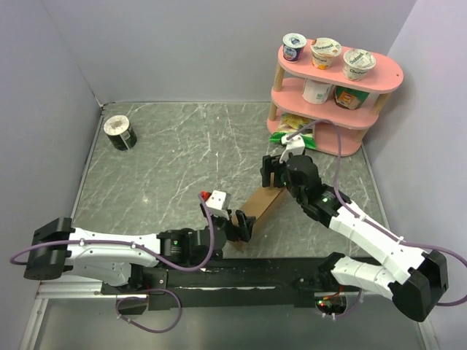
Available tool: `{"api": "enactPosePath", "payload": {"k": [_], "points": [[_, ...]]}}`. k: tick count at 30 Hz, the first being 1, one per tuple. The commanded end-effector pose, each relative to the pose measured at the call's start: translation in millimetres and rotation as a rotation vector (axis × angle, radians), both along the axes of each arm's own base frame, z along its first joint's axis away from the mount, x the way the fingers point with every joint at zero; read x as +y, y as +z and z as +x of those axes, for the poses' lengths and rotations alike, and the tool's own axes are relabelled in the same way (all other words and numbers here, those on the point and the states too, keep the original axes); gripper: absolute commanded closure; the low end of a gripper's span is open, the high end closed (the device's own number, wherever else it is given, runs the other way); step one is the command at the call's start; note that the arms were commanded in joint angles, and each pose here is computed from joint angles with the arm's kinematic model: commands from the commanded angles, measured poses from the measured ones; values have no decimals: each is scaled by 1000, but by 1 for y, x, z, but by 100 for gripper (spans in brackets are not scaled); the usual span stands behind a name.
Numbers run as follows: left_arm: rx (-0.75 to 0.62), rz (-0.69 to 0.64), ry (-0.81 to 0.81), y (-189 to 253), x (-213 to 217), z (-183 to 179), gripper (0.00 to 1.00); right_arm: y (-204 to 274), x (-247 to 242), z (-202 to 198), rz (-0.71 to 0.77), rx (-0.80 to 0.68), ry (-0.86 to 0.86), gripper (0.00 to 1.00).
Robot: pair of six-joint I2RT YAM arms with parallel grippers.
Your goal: Fold the paper box
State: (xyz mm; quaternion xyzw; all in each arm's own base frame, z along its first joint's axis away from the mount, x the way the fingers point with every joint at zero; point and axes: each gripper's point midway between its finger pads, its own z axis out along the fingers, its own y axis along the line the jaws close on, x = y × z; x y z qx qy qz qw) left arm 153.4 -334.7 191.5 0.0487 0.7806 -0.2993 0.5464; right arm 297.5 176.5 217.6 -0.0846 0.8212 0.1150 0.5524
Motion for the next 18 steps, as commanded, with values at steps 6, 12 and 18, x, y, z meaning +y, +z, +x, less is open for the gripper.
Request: {"api": "enactPosePath", "payload": {"k": [6,12,18], "points": [[9,231,-177,-45,23,-12,10,43,-22,-3,26,-14,170,16],[0,214,-172,-46,35,-6,18,18,-48,-8,97,81,211,24],[-27,176,-210,-37,38,-6,23,2,-51,-17,185,108,240,44]]}}
